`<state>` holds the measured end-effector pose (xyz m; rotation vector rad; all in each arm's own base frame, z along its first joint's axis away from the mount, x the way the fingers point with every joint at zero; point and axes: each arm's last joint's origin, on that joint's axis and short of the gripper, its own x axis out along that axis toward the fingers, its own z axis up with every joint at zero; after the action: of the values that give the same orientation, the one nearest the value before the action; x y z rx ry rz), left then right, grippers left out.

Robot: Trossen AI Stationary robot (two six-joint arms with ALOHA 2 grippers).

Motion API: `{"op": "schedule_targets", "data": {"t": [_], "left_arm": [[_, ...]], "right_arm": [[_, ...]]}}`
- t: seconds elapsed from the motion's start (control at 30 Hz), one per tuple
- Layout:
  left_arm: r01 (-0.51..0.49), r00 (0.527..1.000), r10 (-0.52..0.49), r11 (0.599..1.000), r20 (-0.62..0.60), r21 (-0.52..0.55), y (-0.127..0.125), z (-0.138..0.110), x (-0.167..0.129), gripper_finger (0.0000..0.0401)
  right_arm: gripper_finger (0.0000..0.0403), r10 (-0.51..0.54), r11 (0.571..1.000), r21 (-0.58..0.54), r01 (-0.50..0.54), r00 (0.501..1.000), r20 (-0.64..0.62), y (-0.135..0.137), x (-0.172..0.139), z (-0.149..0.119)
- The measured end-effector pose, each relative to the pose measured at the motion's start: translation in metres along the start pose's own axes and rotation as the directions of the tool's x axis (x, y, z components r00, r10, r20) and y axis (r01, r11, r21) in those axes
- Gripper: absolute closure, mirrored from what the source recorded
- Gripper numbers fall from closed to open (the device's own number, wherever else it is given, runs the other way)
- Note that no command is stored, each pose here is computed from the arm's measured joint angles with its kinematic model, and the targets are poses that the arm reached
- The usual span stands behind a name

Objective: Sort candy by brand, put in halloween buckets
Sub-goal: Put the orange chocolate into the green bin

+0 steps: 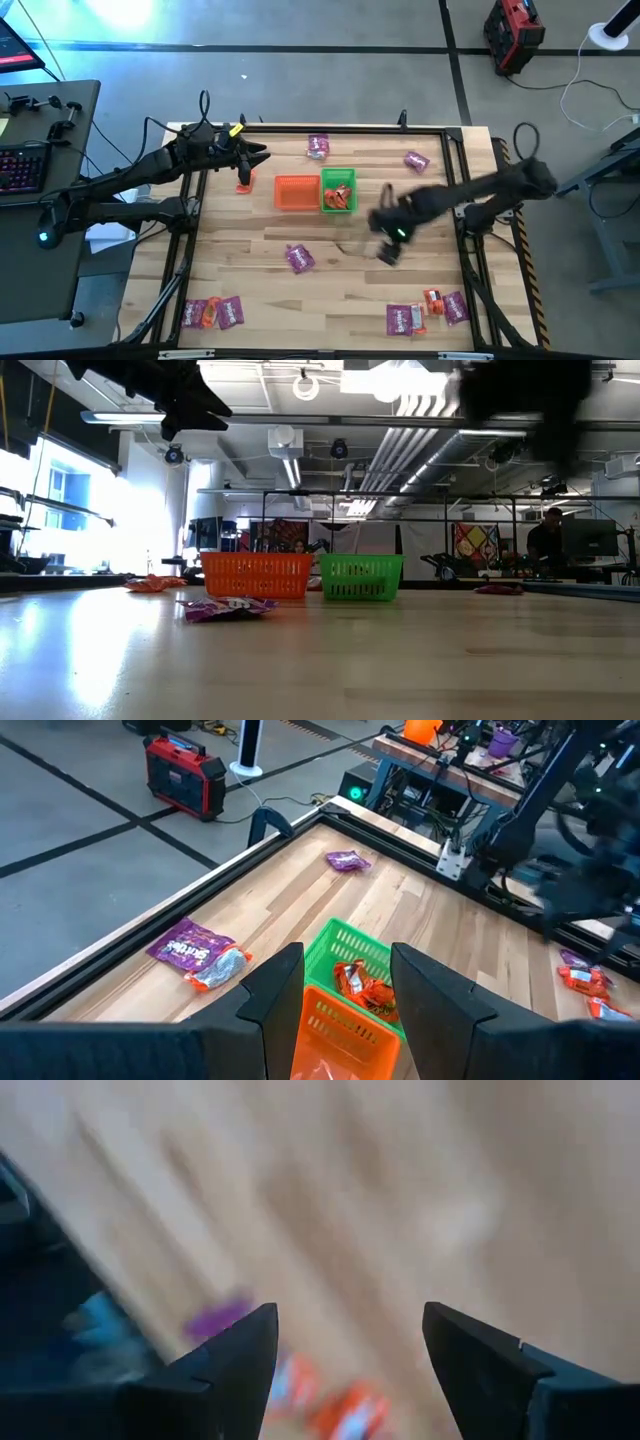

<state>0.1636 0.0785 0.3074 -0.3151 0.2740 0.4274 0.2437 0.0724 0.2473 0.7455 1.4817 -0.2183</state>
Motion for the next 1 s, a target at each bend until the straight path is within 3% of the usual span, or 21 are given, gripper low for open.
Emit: {"op": "schedule_targets", "data": {"t": [0.07, 0.17, 0.33, 0.53, 0.83, 1.0], "left_arm": [[0.0, 1.0, 0.0, 1.0, 0.001, 0.0, 0.0, 0.0, 0.0, 0.0259], [0.001, 1.0, -0.001, 1.0, 0.002, -0.001, 0.0, 0.0, 0.0, 0.0259], [0.001, 1.0, -0.001, 1.0, 0.002, -0.03, 0.0, 0.0, 0.0, 0.0259], [0.002, 1.0, -0.002, 0.999, 0.003, -0.052, 0.0, 0.0, 0.0, 0.0259], [0.003, 1.0, -0.003, 0.997, 0.002, -0.078, 0.0, 0.0, 0.0, 0.0259], [0.003, 1.0, -0.002, 0.997, 0.002, -0.078, 0.0, 0.0, 0.0, 0.0259]], "right_arm": [[0.016, 0.038, 0.986, 0.167, -0.02, 0.994, -0.103, -0.004, 0.015, -0.031], [0.016, 0.078, 0.929, 0.371, -0.009, 0.982, -0.172, -0.012, 0.041, -0.068], [0.016, 0.058, 0.813, 0.575, 0.089, 0.971, -0.233, -0.03, 0.073, -0.107], [0.016, 0.116, 0.779, 0.624, 0.061, 0.964, -0.24, -0.033, 0.091, -0.122], [0.0161, 0.087, 0.731, 0.676, 0.097, 0.969, -0.233, -0.044, 0.101, -0.125], [0.0193, 0.108, 0.733, 0.678, 0.056, 0.974, -0.197, -0.041, 0.102, -0.124]]}}
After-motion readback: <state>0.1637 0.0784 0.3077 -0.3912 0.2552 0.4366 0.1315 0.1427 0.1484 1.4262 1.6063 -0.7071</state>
